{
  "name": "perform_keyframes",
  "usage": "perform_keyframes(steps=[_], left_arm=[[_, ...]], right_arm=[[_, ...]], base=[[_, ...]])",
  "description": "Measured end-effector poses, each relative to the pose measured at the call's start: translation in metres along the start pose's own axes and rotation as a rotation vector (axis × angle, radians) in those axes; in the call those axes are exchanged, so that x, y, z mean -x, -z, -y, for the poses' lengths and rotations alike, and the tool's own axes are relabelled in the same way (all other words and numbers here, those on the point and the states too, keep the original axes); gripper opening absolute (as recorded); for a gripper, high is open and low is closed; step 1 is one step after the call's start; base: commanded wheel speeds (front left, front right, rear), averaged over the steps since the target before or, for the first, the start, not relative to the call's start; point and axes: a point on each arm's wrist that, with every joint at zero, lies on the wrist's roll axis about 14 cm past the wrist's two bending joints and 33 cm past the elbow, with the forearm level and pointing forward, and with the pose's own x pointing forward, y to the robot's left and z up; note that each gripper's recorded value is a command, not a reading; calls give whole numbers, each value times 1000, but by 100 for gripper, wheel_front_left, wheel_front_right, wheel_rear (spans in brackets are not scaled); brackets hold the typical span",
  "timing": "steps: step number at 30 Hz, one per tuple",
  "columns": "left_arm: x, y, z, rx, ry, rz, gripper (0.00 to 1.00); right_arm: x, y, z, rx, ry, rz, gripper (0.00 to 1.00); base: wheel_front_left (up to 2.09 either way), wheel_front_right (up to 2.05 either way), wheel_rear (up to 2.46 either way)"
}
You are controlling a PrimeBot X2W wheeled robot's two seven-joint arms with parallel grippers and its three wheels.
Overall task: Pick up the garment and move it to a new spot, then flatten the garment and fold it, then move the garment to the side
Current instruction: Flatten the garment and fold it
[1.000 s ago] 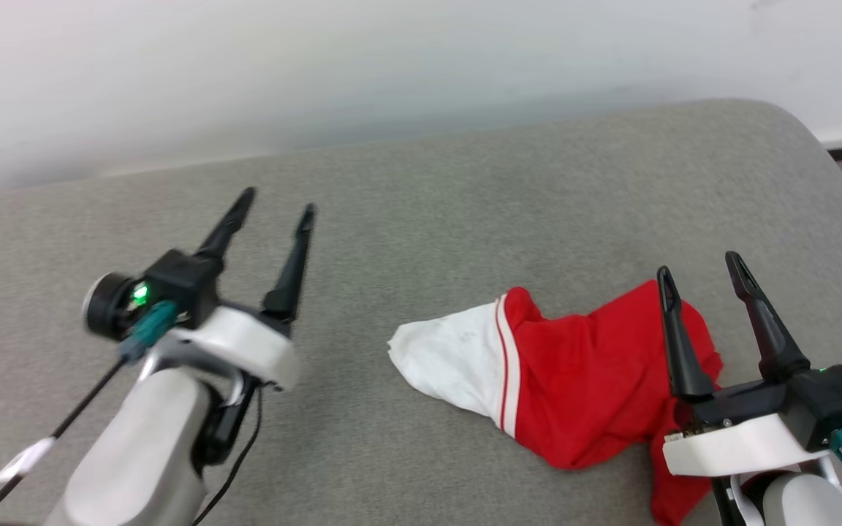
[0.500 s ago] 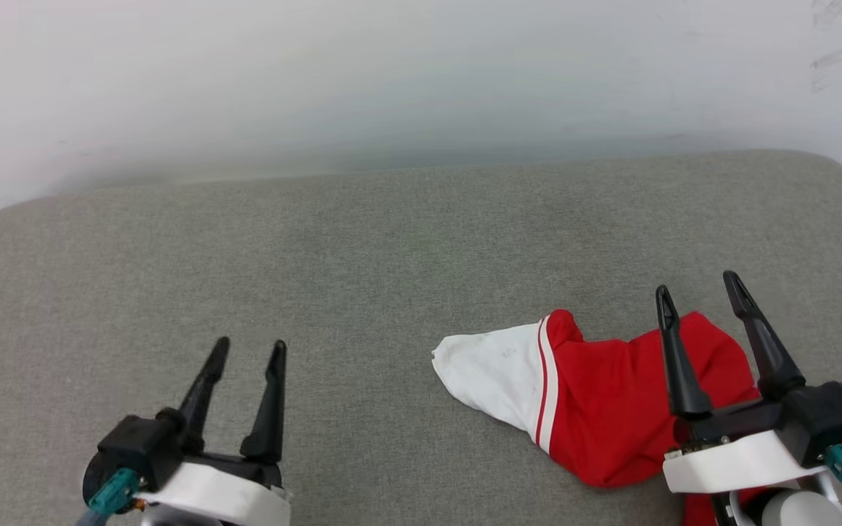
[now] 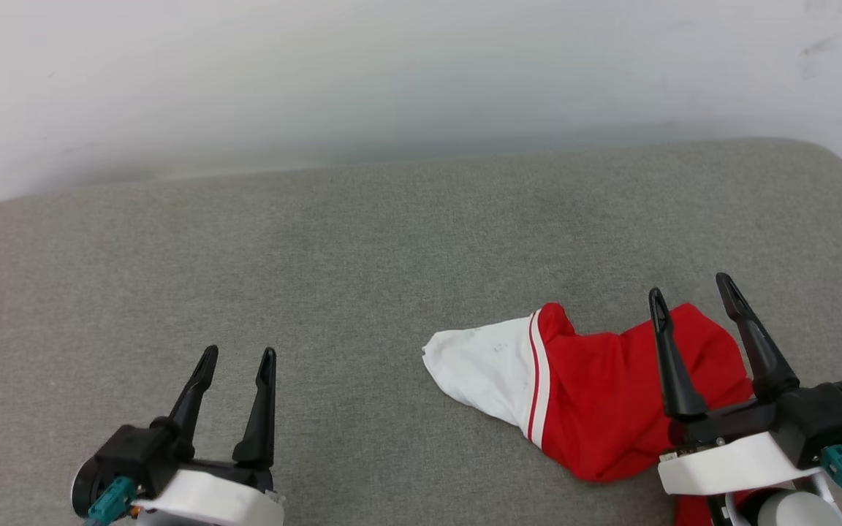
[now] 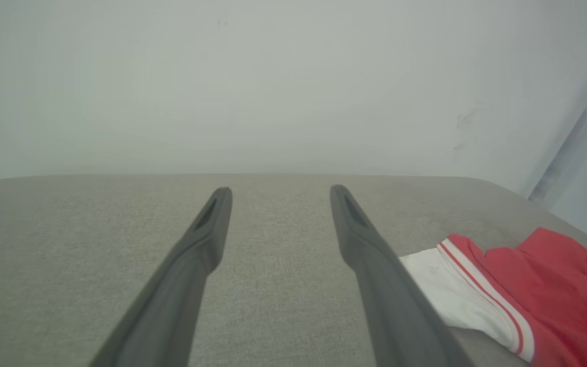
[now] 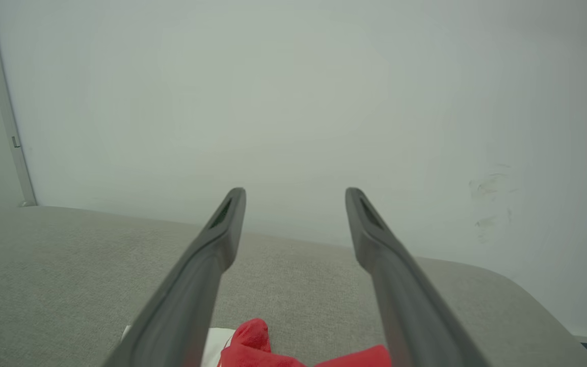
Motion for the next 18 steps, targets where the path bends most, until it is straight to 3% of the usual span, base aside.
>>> perform_keyframes(steps=[9,18], left_arm=[[-65,0,32,-34,186,-99,100],[-109,40,89,-68,507,-545,100]], right_arm=[[-7,13,17,24,42,-30,100],[-21,30,33,35,76,-56,100]], base=[[0,0,0],[0,0,0]])
